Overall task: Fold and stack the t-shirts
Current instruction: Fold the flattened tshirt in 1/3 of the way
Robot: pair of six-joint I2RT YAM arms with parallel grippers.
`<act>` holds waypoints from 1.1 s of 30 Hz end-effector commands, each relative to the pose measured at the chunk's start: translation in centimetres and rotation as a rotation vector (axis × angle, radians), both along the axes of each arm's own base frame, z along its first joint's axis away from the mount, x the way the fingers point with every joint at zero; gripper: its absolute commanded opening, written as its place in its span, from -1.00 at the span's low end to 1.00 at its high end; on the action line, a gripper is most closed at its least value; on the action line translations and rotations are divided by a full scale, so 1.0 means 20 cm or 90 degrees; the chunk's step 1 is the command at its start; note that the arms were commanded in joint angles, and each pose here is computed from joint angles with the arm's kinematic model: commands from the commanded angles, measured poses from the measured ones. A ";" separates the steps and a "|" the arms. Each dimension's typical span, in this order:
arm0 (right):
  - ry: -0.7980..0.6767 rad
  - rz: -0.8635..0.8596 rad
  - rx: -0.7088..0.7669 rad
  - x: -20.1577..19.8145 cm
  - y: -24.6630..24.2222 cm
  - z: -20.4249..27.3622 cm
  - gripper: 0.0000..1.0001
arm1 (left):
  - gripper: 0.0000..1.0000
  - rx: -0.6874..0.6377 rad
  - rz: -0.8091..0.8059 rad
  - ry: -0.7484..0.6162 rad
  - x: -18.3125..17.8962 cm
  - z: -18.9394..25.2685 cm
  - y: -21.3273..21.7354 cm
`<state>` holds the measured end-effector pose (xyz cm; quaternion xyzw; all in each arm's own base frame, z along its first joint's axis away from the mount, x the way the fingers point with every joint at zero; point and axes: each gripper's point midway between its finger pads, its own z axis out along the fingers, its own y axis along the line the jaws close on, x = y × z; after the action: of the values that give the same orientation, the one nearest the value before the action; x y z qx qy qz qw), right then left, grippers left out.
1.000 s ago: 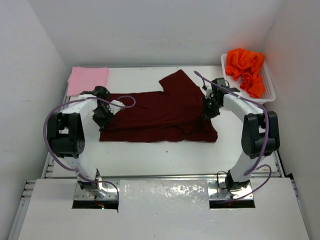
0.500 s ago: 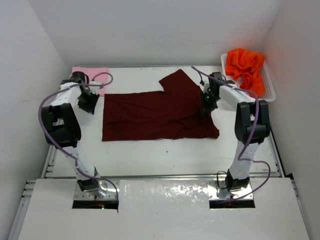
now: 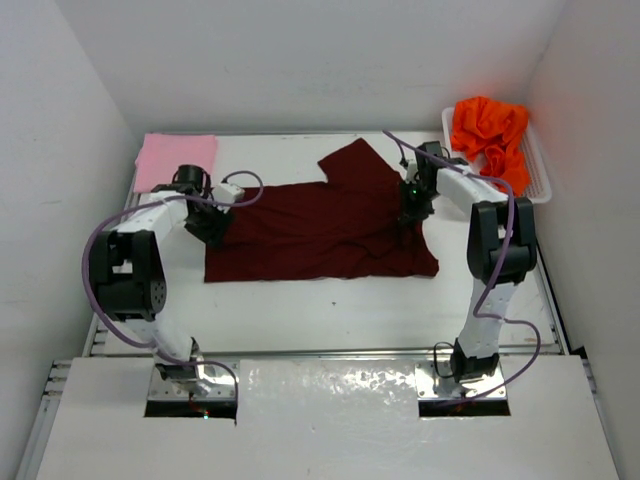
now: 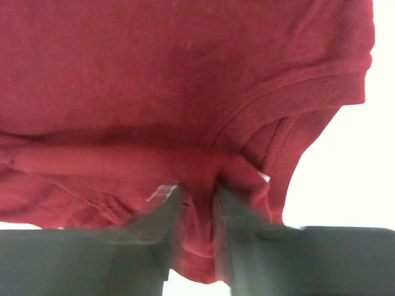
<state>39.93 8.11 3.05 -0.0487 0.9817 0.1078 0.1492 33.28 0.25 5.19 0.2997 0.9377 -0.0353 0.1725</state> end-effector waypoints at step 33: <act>0.043 -0.236 0.129 -0.53 -0.18 -0.25 -0.50 | -0.68 -0.135 0.191 0.195 -0.25 -0.39 0.02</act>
<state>28.35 3.81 -0.95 0.1412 0.9698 0.1591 0.1193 28.49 2.32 0.24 0.1207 0.9849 -0.1053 0.0651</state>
